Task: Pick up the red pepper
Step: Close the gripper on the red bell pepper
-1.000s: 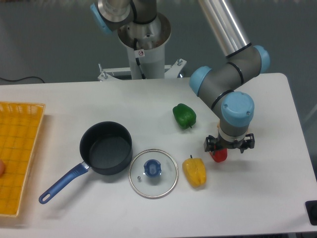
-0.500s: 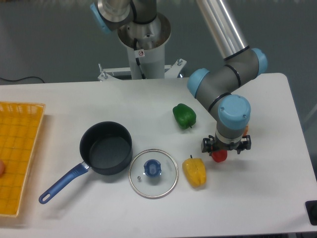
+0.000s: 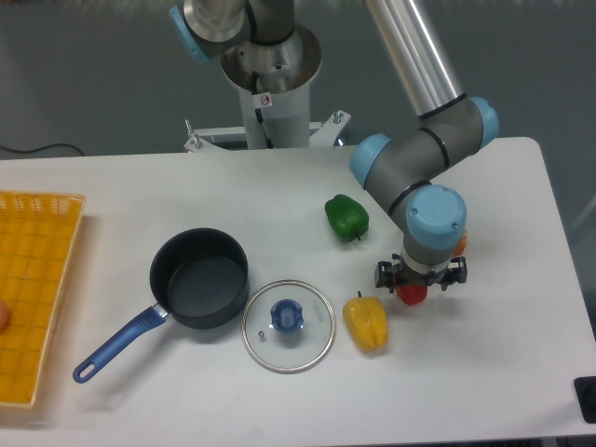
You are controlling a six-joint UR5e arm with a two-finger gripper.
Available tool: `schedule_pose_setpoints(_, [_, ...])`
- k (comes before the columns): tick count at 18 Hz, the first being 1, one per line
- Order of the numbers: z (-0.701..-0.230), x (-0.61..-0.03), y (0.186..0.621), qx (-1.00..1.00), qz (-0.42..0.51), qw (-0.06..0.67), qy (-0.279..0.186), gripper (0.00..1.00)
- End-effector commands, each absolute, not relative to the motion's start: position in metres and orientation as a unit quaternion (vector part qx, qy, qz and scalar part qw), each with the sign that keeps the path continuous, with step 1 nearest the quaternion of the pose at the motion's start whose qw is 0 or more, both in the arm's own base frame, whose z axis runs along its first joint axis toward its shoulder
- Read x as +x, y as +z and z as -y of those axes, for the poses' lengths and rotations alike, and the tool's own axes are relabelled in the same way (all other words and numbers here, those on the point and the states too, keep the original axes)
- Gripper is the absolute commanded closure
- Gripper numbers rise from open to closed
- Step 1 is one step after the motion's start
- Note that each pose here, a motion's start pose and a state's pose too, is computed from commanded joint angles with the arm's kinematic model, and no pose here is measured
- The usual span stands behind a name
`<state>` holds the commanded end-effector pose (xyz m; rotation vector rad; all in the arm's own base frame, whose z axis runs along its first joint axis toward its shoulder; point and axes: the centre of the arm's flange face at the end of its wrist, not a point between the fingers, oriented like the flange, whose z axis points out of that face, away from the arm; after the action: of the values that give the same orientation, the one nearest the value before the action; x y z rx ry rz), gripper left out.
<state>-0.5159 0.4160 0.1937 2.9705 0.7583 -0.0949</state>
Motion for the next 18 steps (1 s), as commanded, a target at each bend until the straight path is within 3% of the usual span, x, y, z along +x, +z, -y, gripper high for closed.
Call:
schedule_pose_setpoints(4, [-0.417,-0.515,0.195,0.968,-0.246,0.038,-0.031,0.23])
schedule_pose_setpoints(6, [-0.417,-0.515,0.195,0.968,-0.246,0.038,-0.031,0.39])
schedule_pose_setpoints(7, [-0.418,-0.514,0.195,0.968,-0.246,0.037,-0.032,0.54])
schedule_pose_setpoints(8, [-0.42,-0.514,0.197,0.968,-0.244,0.036,-0.034,0.57])
schedule_pose_setpoints(18, [-0.425,-0.519,0.232,0.969,-0.242,0.02,-0.053,0.58])
